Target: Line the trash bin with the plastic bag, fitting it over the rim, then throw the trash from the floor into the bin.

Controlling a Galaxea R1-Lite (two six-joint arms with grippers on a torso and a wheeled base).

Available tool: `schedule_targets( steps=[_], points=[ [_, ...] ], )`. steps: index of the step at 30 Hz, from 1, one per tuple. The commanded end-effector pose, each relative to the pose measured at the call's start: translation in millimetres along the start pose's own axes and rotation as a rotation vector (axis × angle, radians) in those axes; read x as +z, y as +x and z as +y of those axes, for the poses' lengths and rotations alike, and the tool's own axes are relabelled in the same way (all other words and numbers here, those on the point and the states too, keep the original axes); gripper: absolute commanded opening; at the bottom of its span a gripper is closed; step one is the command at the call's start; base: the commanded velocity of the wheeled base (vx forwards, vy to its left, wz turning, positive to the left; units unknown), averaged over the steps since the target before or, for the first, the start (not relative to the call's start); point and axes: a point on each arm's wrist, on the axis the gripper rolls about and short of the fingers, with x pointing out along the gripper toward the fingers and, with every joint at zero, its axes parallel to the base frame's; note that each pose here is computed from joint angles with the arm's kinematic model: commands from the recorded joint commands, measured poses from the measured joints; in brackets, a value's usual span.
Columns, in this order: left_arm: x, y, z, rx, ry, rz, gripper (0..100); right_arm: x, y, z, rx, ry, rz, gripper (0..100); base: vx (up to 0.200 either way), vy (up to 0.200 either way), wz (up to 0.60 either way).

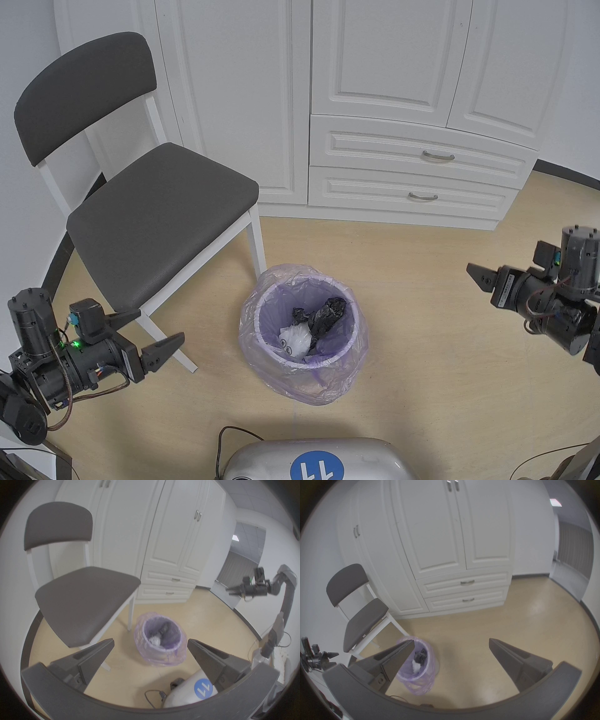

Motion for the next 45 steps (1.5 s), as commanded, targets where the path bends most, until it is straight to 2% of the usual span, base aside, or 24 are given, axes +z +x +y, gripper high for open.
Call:
schedule_targets(
  steps=[1, 2, 5, 9, 10, 12, 14, 16, 17, 18, 20, 25, 28, 29, 32, 34, 37, 39, 40, 41, 43, 44, 45],
  points=[
    [39.5, -38.2, -10.0, 0.069, 0.001, -0.285, 100, -26.1, -29.6, -19.8, 0.031, 0.101, -0.006, 100, 0.0, 0.0, 0.0],
    [40.6, -39.3, -10.3, 0.07, 0.003, -0.292, 100, -26.1, -30.4, -20.1, 0.033, 0.101, -0.012, 100, 0.0, 0.0, 0.0],
    [54.0, -64.1, -12.4, 0.112, 0.013, -0.408, 100, -18.7, -55.2, -28.0, 0.066, 0.079, -0.167, 100, 0.0, 0.0, 0.0],
    [59.8, -87.9, -14.0, 0.165, 0.04, -0.498, 100, -12.8, -89.2, -43.5, -0.043, 0.0, -0.318, 100, 0.0, 0.0, 0.0],
    [60.6, -90.6, -14.6, 0.169, 0.045, -0.51, 100, -12.8, -93.9, -45.3, -0.051, -0.009, -0.334, 100, 0.0, 0.0, 0.0],
    [62.4, -106.8, -18.6, 0.197, 0.066, -0.57, 100, -15.2, -121.8, -57.0, -0.073, -0.045, -0.422, 100, 0.0, 0.0, 0.0],
    [60.9, -117.5, -22.2, 0.217, 0.076, -0.602, 100, -18.8, -140.8, -66.2, -0.083, -0.049, -0.489, 100, 0.0, 0.0, 0.0],
    [58.0, -133.6, -29.0, 0.236, 0.088, -0.636, 100, -27.8, -163.7, -81.1, -0.153, -0.05, -0.582, 100, 0.0, 0.0, 0.0],
    [57.8, -134.6, -29.4, 0.236, 0.089, -0.637, 100, -28.4, -164.9, -81.9, -0.157, -0.05, -0.588, 100, 0.0, 0.0, 0.0],
    [53.6, -147.3, -35.6, 0.248, 0.094, -0.651, 100, -39.4, -176.7, -90.1, -0.212, -0.043, -0.639, 100, 0.0, 0.0, 0.0],
    [47.8, -160.1, -42.2, 0.262, 0.095, -0.651, 100, -48.0, -188.8, -95.5, -0.254, -0.029, -0.696, 100, 0.0, 0.0, 0.0],
    [34.1, -186.4, -57.9, 0.268, 0.093, -0.627, 100, -67.4, -213.6, -101.4, -0.278, -0.034, -0.783, 100, 0.0, 0.0, 0.0],
    [22.3, -201.7, -67.4, 0.271, 0.081, -0.599, 100, -84.2, -227.8, -101.8, -0.324, -0.043, -0.853, 100, 0.0, 0.0, 0.0],
    [19.9, -203.6, -68.6, 0.271, 0.079, -0.596, 100, -86.4, -228.8, -101.7, -0.327, -0.043, -0.857, 100, 0.0, 0.0, 0.0],
    [-4.2, -217.4, -78.1, 0.272, 0.075, -0.585, 100, -91.9, -230.1, -104.5, -0.299, 0.04, -0.858, 100, 0.0, 0.0, 0.0],
    [-19.8, -223.5, -82.6, 0.273, 0.073, -0.577, 100, -95.6, -229.5, -105.5, -0.283, 0.053, -0.841, 100, 0.0, 0.0, 0.0],
    [-37.7, -228.7, -85.9, 0.27, 0.064, -0.559, 100, -107.4, -221.6, -108.2, -0.265, 0.022, -0.713, 100, 0.0, 0.0, 0.0],
    [-41.9, -227.0, -83.6, 0.319, 0.041, -0.539, 100, -114.4, -216.2, -109.7, -0.272, 0.0, -0.624, 100, 0.0, 0.0, 0.0],
    [-41.9, -227.0, -83.6, 0.319, 0.041, -0.539, 100, -114.4, -216.2, -109.7, -0.272, 0.0, -0.624, 100, 0.0, 0.0, 0.0],
    [-46.3, -223.7, -80.4, 0.387, 0.021, -0.525, 100, -120.0, -212.7, -111.0, -0.283, -0.015, -0.559, 100, 0.0, 0.0, 0.0],
    [-47.2, -222.9, -79.8, 0.395, 0.018, -0.522, 100, -120.9, -212.2, -111.2, -0.284, -0.019, -0.548, 100, 0.0, 0.0, 0.0],
    [-58.2, -214.3, -74.6, 0.453, 0.048, -0.465, 100, -127.6, -208.6, -112.0, -0.263, -0.046, -0.468, 100, 0.0, 0.0, 0.0],
    [-63.8, -210.1, -72.2, 0.476, 0.066, -0.435, 100, -129.9, -207.5, -112.2, -0.252, -0.055, -0.442, 100, 0.0, 0.0, 0.0]
  ],
)
